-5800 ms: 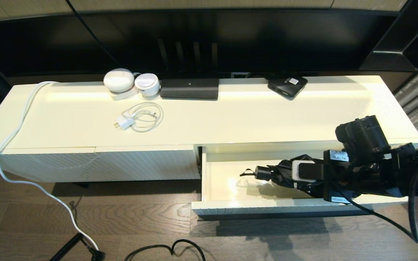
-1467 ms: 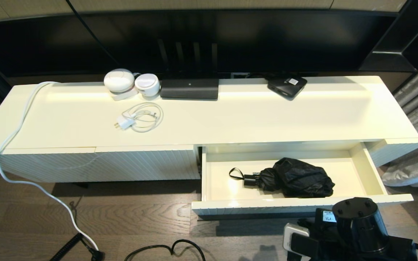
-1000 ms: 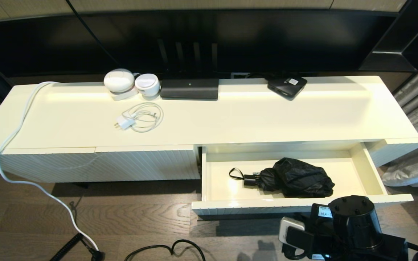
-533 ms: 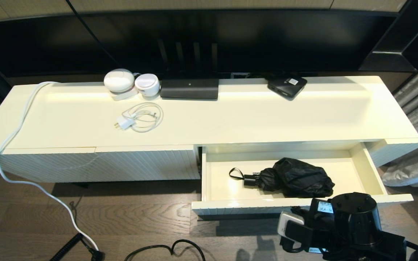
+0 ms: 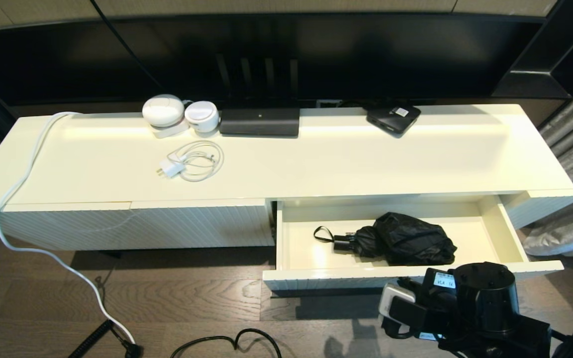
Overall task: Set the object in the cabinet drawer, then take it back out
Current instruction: Close the drawer
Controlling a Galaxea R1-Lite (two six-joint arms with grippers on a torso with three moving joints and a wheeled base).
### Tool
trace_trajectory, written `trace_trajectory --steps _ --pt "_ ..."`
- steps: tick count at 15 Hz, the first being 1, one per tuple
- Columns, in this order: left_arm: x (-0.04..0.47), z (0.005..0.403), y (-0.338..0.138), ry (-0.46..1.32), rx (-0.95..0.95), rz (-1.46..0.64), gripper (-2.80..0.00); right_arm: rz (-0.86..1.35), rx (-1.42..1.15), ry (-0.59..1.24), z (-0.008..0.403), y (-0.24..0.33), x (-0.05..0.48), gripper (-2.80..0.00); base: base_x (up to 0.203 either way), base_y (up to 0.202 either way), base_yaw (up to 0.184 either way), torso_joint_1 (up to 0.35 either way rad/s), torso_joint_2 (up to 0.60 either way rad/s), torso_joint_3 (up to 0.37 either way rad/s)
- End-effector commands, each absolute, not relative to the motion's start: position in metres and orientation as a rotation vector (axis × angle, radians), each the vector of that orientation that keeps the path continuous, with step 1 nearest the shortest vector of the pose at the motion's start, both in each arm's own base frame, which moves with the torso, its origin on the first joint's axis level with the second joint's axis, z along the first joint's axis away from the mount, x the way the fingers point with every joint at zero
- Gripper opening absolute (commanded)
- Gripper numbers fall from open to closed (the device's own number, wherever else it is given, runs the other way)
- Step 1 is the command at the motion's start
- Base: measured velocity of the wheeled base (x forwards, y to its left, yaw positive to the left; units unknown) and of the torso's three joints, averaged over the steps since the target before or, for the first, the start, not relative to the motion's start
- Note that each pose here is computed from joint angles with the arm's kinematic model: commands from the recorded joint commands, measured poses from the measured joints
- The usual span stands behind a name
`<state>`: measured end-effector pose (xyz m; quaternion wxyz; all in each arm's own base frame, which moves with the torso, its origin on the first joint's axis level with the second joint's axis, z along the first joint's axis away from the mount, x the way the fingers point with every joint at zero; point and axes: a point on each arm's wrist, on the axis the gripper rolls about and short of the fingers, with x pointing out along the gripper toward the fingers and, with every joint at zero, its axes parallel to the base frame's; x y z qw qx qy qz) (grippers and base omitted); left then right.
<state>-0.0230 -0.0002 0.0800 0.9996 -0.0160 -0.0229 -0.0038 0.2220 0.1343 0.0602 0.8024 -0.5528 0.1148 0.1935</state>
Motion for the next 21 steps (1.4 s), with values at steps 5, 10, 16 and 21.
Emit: trace_trajectory --steps 5,10,16,21 --pt "-0.023 0.08 0.0 -0.046 -0.032 -0.008 -2.8 0.379 -1.177 0.217 0.056 0.136 0.236 -2.8 0.0 0.0 0.0 0.0 0.0 0.0" --pt "-0.023 0.08 0.0 -0.046 -0.032 -0.008 -2.8 0.364 -1.163 0.2 0.059 0.134 0.245 -2.8 0.0 0.0 0.0 0.0 0.0 0.0" --pt "-0.023 0.08 0.0 -0.046 -0.032 -0.008 -2.8 0.337 -1.163 0.157 0.068 0.134 0.257 -2.8 0.0 0.0 0.0 0.0 0.0 0.0" --pt "-0.023 0.08 0.0 -0.044 -0.032 -0.008 -2.8 0.318 -1.16 0.131 0.071 0.135 0.272 -2.8 0.0 0.0 0.0 0.0 0.0 0.0"
